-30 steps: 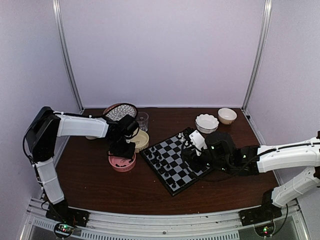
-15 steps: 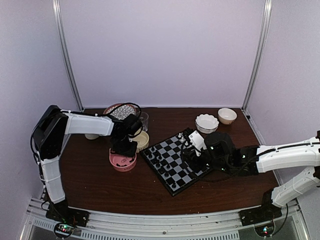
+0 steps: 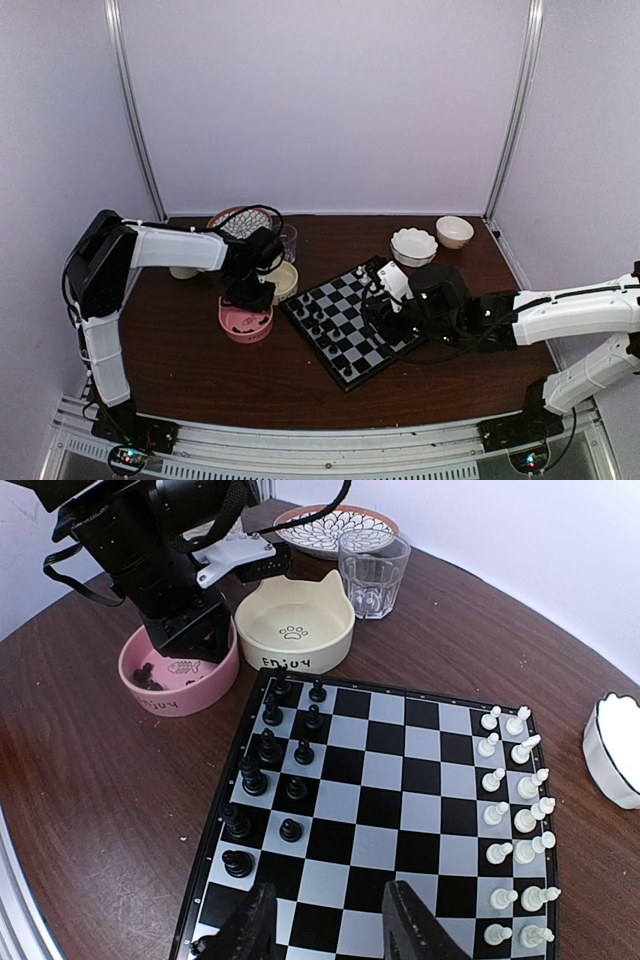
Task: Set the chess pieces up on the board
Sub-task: Pick up the pawn from the storage box.
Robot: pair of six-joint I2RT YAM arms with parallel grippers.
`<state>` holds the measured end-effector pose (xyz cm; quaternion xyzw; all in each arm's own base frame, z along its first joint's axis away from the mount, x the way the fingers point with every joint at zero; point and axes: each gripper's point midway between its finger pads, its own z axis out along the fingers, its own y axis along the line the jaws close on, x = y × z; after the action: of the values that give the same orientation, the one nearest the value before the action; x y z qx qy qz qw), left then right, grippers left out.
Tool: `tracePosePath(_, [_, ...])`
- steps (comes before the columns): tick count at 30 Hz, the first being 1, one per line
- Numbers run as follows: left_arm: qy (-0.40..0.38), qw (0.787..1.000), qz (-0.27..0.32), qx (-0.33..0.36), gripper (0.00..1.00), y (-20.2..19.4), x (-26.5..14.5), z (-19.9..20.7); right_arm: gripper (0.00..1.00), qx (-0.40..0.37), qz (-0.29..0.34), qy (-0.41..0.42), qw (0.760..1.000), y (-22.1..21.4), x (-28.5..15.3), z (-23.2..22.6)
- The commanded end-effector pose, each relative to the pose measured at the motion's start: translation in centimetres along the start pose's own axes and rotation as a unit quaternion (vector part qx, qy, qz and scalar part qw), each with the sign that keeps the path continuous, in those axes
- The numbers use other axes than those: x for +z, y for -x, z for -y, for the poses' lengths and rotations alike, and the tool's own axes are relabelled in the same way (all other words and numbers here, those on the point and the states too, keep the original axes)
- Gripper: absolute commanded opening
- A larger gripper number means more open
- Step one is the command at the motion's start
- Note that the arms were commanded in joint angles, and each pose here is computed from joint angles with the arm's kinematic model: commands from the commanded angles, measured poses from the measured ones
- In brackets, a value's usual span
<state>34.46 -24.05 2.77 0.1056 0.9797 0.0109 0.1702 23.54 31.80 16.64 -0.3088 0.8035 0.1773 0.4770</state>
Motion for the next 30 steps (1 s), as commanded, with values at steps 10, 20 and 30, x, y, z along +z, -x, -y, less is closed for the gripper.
tracePosePath(10, [-0.023,0.998,0.045,-0.023,0.12,0.1,-3.1,-0.9,0.39,0.003,0.006,0.007,1.000,0.7,0.3,-0.3])
tracePosePath(20, [-0.050,0.997,0.054,-0.025,0.10,-0.4,-4.4,-0.6,0.39,0.004,0.006,0.009,1.000,0.6,0.4,-0.4])
tracePosePath(30, [-0.018,0.998,0.027,-0.047,0.26,0.7,-1.7,-0.7,0.39,0.003,0.005,0.009,1.000,0.6,0.4,-0.4])
